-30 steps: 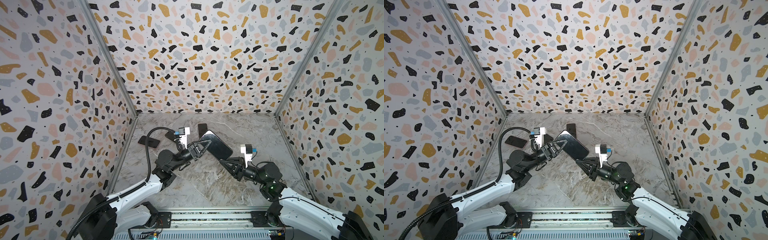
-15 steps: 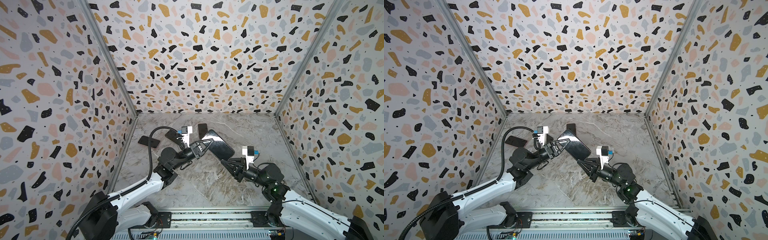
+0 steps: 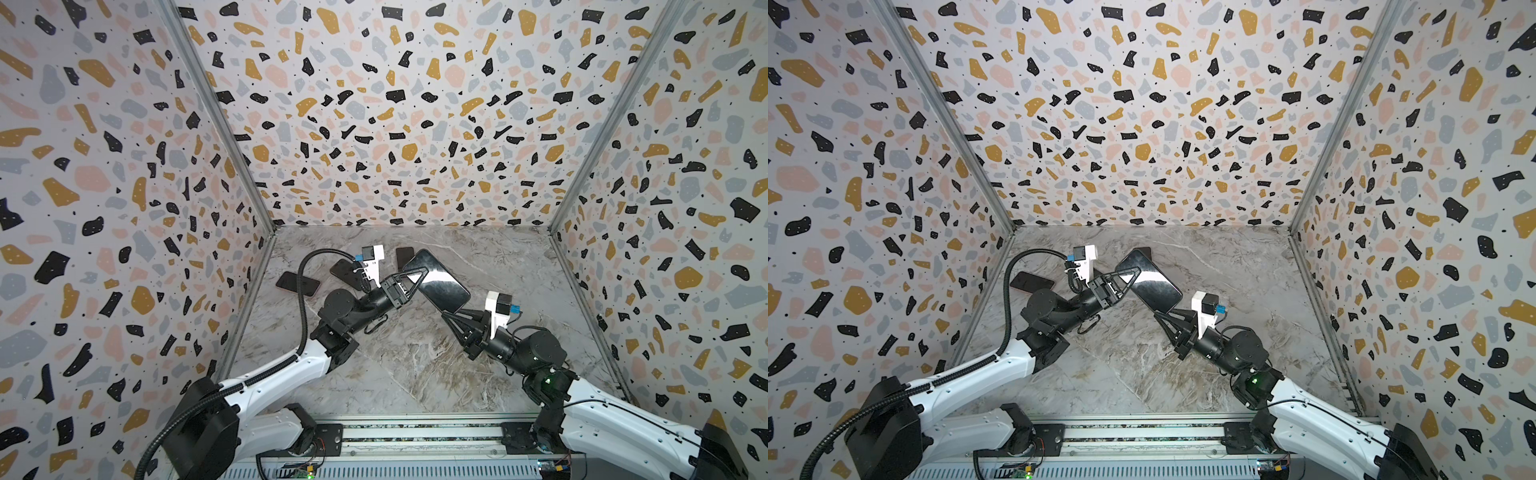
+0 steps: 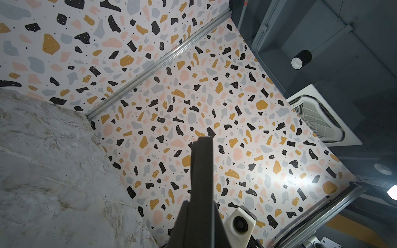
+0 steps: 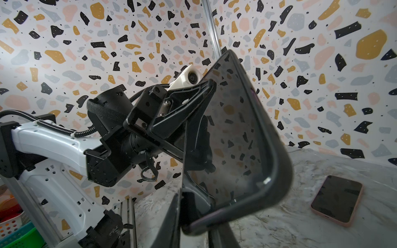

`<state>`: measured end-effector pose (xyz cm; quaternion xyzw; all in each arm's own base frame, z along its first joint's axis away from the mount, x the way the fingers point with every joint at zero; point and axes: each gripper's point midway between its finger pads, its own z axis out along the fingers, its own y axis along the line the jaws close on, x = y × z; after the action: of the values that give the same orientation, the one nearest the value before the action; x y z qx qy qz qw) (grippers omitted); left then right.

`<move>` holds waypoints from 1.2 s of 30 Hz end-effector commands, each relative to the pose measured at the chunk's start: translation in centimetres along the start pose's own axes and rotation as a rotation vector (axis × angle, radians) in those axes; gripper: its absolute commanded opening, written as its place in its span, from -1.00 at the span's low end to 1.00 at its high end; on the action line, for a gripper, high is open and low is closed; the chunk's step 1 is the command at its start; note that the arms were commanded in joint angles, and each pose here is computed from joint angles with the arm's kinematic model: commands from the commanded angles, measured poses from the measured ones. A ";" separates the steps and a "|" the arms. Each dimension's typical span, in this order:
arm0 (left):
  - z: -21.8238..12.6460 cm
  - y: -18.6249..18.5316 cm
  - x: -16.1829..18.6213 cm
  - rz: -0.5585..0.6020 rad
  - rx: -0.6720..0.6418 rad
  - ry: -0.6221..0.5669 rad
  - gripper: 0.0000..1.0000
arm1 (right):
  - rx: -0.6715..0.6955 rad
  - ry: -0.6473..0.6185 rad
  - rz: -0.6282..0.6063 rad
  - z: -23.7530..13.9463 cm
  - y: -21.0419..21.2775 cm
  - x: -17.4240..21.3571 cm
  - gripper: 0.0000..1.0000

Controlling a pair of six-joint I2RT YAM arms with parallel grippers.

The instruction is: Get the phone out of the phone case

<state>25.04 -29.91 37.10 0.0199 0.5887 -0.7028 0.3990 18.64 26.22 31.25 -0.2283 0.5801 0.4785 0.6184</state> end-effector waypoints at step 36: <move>-1.7 -2.1 -0.1 0.478 -0.106 0.461 -1.00 | 0.128 0.172 -0.286 -4.4 -3.1 4.5 0.66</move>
<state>26.23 -27.76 38.08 0.1645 0.6975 -0.5571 0.4196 19.37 22.25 24.84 -0.2871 0.6242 0.3084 0.6579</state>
